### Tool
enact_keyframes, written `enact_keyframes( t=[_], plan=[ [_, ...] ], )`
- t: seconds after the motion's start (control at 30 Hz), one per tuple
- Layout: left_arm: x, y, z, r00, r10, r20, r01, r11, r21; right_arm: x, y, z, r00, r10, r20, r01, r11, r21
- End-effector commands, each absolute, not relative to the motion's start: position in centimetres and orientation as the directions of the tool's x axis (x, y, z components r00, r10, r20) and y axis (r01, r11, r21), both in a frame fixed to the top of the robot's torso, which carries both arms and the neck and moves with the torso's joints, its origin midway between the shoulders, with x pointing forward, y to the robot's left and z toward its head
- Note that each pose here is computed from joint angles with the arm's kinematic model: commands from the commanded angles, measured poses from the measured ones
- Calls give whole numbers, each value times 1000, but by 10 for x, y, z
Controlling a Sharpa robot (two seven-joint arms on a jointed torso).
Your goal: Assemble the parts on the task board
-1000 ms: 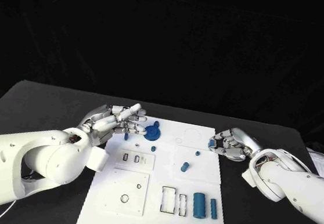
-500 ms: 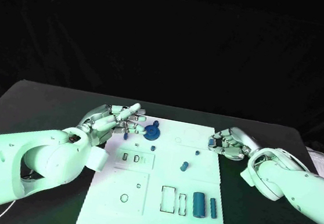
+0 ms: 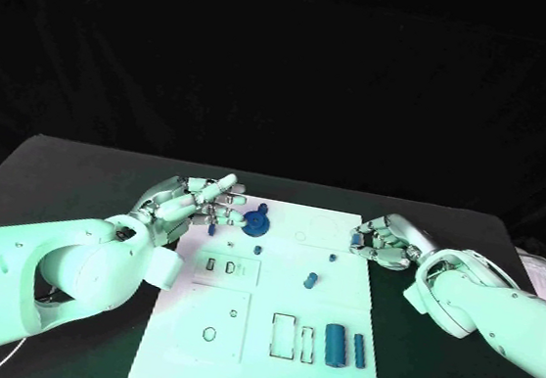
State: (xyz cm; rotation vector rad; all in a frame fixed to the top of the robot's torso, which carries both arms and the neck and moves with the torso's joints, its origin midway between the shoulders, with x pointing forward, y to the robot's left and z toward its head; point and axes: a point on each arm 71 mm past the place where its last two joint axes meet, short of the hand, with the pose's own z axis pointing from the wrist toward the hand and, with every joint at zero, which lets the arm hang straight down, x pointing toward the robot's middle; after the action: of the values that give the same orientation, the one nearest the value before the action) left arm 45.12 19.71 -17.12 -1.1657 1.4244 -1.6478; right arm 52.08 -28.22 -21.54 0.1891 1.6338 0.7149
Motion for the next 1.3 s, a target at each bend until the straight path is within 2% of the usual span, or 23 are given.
enact_keyframes(
  t=[0.03,0.9,1.13,1.3],
  plan=[
    [450,195,-170,-402,-891,212,-70,-201,-977,520,-281,-216,-209,504,-838,-270,794,545],
    [450,196,-170,-401,-892,211,-67,-202,-977,519,-279,-210,-126,517,-847,-274,802,530],
    [451,197,-170,-400,-892,211,-68,-201,-977,515,-270,-195,-148,552,-821,-270,776,570],
    [454,199,-171,-397,-893,210,-67,-200,-977,508,-250,-178,-189,572,-798,-256,756,602]
  ],
)
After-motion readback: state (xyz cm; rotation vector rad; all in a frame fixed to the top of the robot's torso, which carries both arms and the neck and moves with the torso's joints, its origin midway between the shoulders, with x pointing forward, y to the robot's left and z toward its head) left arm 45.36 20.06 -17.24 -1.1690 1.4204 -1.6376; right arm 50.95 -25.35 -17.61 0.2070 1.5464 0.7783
